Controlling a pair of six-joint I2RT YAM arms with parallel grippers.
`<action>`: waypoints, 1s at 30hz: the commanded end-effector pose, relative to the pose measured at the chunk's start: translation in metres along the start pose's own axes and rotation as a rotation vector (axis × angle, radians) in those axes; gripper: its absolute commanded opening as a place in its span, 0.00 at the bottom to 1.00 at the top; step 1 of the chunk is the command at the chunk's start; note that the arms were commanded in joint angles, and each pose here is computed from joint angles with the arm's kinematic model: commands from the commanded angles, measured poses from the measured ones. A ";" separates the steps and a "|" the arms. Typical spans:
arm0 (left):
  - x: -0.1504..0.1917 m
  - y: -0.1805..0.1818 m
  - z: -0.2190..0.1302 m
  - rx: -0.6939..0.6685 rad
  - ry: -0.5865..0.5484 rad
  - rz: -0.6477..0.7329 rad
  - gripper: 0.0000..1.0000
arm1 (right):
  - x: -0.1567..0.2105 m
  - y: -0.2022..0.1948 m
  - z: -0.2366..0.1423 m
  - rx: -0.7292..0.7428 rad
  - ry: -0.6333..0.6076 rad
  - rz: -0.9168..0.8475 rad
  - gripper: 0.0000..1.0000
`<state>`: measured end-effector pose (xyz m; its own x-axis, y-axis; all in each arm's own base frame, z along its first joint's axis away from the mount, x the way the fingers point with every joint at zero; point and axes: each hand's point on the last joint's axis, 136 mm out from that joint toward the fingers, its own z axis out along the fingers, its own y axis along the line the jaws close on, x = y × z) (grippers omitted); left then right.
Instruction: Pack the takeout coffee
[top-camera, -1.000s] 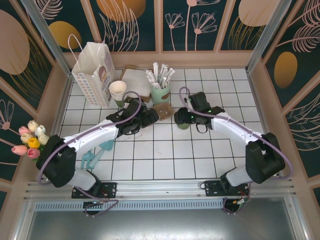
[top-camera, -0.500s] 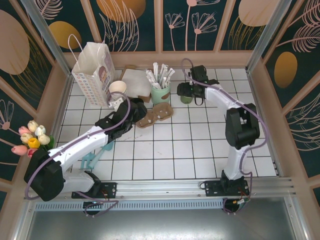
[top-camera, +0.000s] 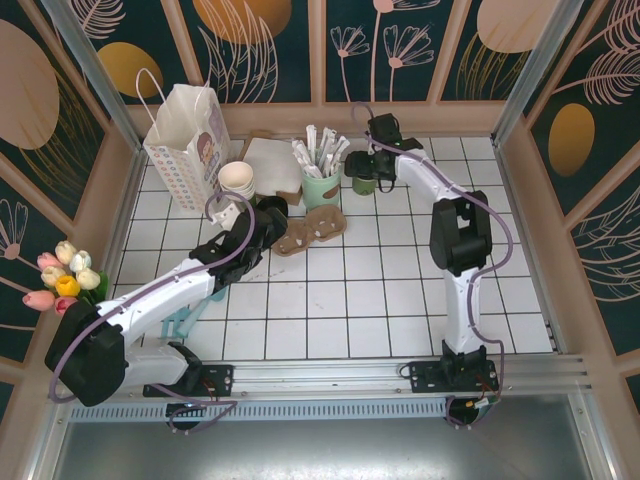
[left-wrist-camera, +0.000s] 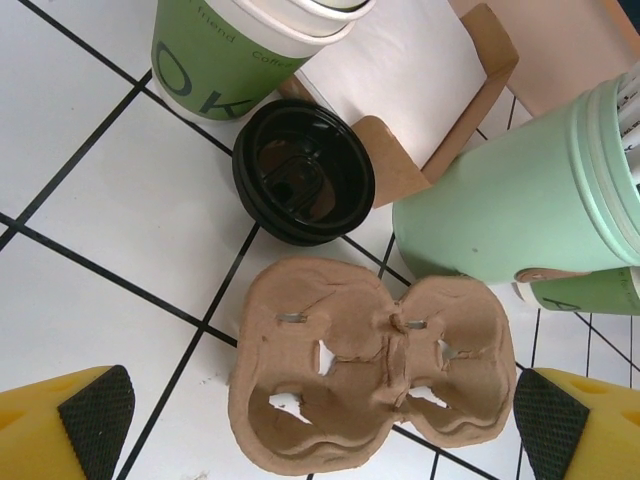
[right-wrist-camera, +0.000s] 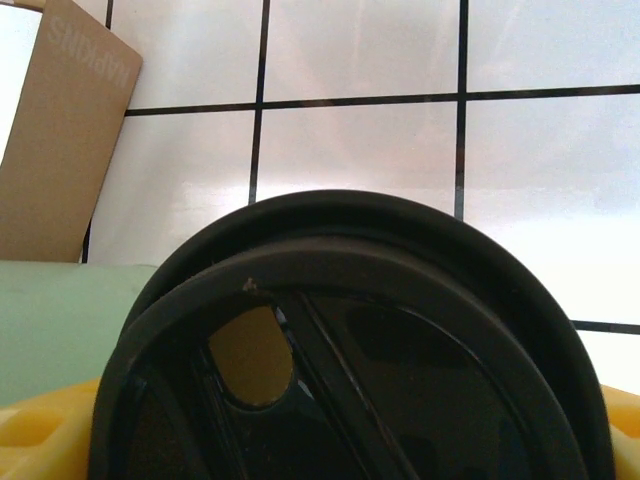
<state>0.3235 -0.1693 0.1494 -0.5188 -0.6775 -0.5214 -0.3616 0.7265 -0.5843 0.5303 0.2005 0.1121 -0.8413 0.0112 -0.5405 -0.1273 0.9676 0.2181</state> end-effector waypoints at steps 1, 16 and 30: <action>-0.008 -0.002 0.002 0.007 -0.033 -0.029 0.99 | 0.012 0.006 0.007 0.001 0.058 -0.014 0.82; -0.022 -0.001 -0.010 0.012 -0.093 -0.054 0.99 | -0.004 0.013 -0.014 0.008 0.005 -0.016 0.96; -0.051 -0.008 -0.031 0.053 -0.169 -0.041 0.99 | -0.014 0.014 -0.059 -0.009 -0.086 -0.024 0.99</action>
<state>0.3266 -0.1480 0.1850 -0.4076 -0.7277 -0.5516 -0.3467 0.6822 -0.6437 0.5132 0.2020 0.1336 -0.8373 0.0022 -0.5468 -0.1339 0.9687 0.2089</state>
